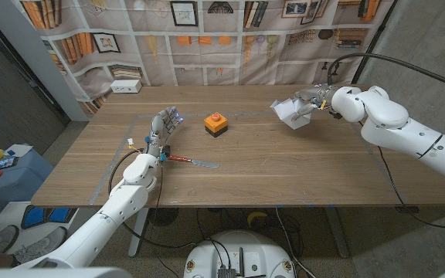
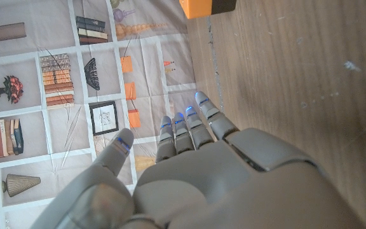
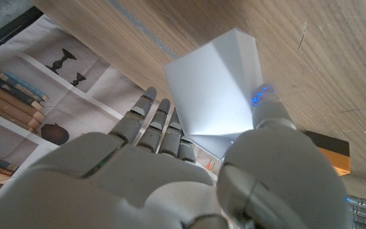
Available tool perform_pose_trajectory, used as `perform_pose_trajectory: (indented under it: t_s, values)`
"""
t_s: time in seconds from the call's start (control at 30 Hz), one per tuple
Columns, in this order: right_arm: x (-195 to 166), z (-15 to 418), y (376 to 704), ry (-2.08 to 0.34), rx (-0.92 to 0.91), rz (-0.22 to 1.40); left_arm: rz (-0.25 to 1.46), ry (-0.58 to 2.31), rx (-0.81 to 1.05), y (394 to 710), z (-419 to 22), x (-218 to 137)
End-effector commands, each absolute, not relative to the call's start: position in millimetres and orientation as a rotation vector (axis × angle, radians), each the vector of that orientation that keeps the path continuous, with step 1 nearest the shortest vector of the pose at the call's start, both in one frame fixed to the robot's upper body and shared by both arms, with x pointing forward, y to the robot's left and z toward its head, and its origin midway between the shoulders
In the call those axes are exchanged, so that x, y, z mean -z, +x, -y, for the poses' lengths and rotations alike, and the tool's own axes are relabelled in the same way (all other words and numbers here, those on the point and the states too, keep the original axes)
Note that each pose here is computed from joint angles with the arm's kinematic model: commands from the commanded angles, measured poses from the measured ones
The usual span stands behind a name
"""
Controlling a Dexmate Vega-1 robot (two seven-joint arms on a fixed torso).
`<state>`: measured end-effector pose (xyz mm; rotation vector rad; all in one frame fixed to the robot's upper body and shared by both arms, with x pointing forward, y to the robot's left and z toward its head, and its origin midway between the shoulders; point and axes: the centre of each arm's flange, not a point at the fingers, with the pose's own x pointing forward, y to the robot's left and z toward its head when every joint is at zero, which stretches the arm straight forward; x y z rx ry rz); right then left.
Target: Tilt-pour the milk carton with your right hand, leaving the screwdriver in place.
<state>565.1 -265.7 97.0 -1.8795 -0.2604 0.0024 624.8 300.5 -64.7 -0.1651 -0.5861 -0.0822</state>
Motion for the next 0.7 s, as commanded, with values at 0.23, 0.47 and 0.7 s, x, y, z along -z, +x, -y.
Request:
perform_pose_trajectory:
  t_s: [0.23,0.47,0.7]
  values:
    - [-113.7,243.9,564.9,-2.085,-0.002,0.160,0.580,-0.167,0.089,620.9,-301.6,70.1]
    - [-116.9,242.2,567.4,-2.133,-0.009,0.133,0.572,-0.176,0.091,623.2,-298.3,74.4]
    - [-118.1,240.2,572.1,-2.189,-0.016,0.091,0.568,-0.181,0.085,623.6,-296.8,76.6]
